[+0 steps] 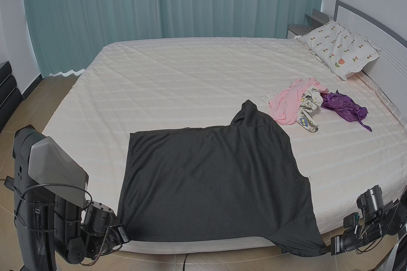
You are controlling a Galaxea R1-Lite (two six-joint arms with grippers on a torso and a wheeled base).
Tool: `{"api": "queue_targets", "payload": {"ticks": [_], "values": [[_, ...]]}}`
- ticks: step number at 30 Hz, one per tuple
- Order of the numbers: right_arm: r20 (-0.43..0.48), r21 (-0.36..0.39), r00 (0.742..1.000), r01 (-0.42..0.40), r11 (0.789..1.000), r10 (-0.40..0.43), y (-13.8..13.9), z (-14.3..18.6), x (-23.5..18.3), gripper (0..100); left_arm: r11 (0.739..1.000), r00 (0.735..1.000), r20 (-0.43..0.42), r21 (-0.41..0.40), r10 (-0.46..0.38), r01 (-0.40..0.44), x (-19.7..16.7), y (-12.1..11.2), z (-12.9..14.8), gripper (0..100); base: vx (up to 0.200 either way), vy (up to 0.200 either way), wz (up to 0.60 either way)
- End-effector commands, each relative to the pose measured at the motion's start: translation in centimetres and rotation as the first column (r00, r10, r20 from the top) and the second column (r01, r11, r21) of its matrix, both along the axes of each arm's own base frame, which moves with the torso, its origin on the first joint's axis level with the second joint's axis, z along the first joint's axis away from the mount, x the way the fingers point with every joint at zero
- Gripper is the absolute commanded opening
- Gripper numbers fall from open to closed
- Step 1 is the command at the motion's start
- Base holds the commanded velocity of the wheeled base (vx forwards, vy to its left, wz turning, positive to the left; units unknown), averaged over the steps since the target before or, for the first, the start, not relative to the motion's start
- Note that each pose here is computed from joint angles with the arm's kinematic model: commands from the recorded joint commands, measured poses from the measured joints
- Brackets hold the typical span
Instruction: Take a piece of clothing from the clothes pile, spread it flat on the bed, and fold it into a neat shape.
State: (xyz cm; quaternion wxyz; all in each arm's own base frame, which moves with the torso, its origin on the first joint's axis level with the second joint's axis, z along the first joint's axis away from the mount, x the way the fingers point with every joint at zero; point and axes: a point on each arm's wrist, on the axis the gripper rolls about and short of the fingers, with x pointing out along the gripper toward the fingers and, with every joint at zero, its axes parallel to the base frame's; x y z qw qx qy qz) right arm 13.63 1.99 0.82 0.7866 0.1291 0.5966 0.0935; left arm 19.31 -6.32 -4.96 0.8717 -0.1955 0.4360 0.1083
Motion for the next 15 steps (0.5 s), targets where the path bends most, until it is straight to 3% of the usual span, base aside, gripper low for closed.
{"api": "queue_targets", "payload": {"ticks": [1,5,8,11,15], "values": [[0.033,0.007,0.999,0.006,1.000,-0.006,0.0,0.3,0.5,0,1.000,1.000,0.009,-0.004,-0.002,0.002,-0.1,-0.1,0.2,0,0.000,0.000,0.00],[0.131,0.023,0.991,0.014,1.000,-0.017,0.1,1.6,2.1,0,0.999,0.994,0.108,-0.041,0.018,-0.013,1.0,0.0,1.5,0,0.000,0.000,0.00],[0.162,0.029,0.987,0.014,0.999,-0.019,0.2,2.0,2.7,0,0.999,0.991,0.134,-0.051,0.021,-0.015,1.4,-0.1,1.8,0,0.000,0.000,0.00],[0.249,0.048,0.968,0.030,0.998,-0.041,0.4,3.4,4.7,0,0.996,0.975,0.219,-0.080,0.049,-0.032,2.8,0.0,3.1,0,0.000,0.000,0.00],[0.301,0.064,0.952,0.036,0.997,-0.053,0.6,4.3,6.1,0,0.995,0.969,0.240,-0.086,0.064,-0.045,3.7,0.1,3.2,0,0.000,0.000,0.00]]}}
